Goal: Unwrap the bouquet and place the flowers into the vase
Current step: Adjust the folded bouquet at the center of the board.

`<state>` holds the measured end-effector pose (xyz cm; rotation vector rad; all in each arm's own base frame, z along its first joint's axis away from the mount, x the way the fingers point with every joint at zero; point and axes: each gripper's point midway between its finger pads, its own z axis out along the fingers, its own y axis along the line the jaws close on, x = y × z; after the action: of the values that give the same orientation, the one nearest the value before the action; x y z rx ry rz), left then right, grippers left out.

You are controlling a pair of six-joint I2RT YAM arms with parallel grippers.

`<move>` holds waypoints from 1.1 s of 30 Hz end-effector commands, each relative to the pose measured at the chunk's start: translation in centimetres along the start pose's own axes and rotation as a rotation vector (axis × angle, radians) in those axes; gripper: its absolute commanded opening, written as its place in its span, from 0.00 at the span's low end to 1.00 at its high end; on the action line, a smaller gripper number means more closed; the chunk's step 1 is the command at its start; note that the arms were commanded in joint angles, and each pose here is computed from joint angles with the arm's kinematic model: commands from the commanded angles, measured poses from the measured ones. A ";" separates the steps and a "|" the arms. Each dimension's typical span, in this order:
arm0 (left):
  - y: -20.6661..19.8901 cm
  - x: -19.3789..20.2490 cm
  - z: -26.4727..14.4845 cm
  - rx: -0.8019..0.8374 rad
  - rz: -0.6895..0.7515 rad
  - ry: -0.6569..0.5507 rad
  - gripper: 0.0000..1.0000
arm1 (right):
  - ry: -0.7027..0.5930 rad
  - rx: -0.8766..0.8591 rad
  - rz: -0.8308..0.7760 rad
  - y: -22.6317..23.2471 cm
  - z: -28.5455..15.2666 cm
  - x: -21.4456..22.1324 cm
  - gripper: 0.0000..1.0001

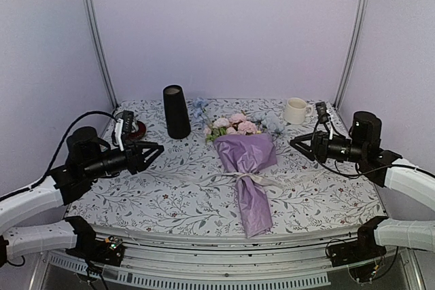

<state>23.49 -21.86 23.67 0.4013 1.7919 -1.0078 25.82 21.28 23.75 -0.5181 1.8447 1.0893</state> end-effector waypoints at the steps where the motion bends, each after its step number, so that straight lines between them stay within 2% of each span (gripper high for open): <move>1: -1.2 2.3 3.0 0.036 0.082 0.041 0.40 | 0.025 -0.018 -0.104 0.5 2.1 1.4 0.41; 5: -2.7 4.1 6.0 0.057 0.148 0.115 0.39 | 0.057 0.008 -0.133 0.7 4.4 2.6 0.41; 10: -5.4 5.0 9.4 0.099 0.267 0.185 0.38 | 0.036 0.108 -0.192 -0.4 6.4 2.1 0.53; 16: -7.4 3.9 11.6 0.147 0.331 0.119 0.38 | -0.055 0.060 -0.240 0.1 7.8 1.1 0.57; 20: -6.6 4.5 13.8 0.115 0.327 0.152 0.38 | 0.028 0.037 -0.225 -0.5 9.8 2.3 0.55; 23: -5.4 5.7 15.2 0.072 0.325 0.194 0.34 | 0.063 -0.024 -0.228 -0.2 10.5 3.9 0.47; 27: -5.1 7.1 14.5 0.108 0.344 0.146 0.34 | 0.030 -0.102 -0.256 0.5 10.3 5.1 0.46; 33: -5.0 7.5 13.1 0.128 0.354 0.112 0.33 | 0.065 -0.155 -0.240 0.9 11.0 6.6 0.43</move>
<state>25.01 -36.16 14.52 0.8472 1.8040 -0.8363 28.02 30.58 15.96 -0.7988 1.7756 1.0118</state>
